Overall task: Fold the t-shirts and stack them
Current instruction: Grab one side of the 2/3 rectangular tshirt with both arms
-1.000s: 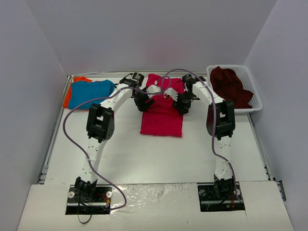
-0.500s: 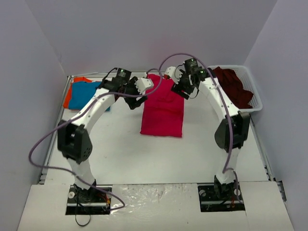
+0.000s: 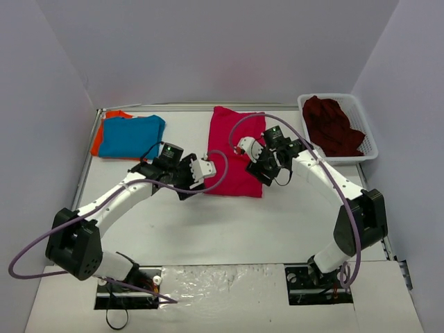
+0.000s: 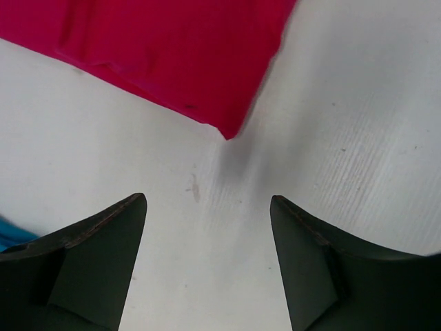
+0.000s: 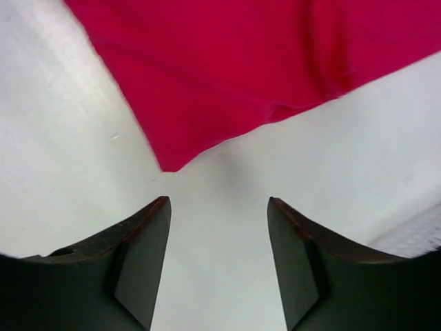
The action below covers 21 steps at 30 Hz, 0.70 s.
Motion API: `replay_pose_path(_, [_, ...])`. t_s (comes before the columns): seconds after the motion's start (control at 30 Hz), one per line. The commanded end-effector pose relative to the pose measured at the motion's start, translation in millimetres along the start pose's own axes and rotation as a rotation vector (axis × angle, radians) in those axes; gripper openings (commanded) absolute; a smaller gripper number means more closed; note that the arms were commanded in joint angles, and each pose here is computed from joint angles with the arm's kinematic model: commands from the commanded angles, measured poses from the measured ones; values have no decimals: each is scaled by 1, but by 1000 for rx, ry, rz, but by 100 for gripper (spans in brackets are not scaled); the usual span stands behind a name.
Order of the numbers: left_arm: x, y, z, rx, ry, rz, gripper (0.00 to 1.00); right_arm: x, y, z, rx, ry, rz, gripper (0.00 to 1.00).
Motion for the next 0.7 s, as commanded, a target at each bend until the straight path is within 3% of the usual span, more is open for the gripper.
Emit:
replay_pose_path(0.0, [-3, 9, 11, -43, 30, 81, 71, 26, -3, -10, -61, 126, 22, 55])
replay_pose_path(0.27, [-19, 10, 45, -55, -18, 93, 71, 48, -43, 24, 40, 283, 43, 54])
replay_pose_path(0.67, [-21, 4, 79, -49, -101, 116, 66, 54, -43, 59, 109, 376, 55, 48])
Point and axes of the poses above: each gripper's point midway between its finger pads, its own z axis out along the fingers, its own x axis along the line the jaws close on, y = z × x, the point moved 1 cm from there along -z, back along the fingers, and after that the axes turned 14 degrees about z, right-handed, at the moved point
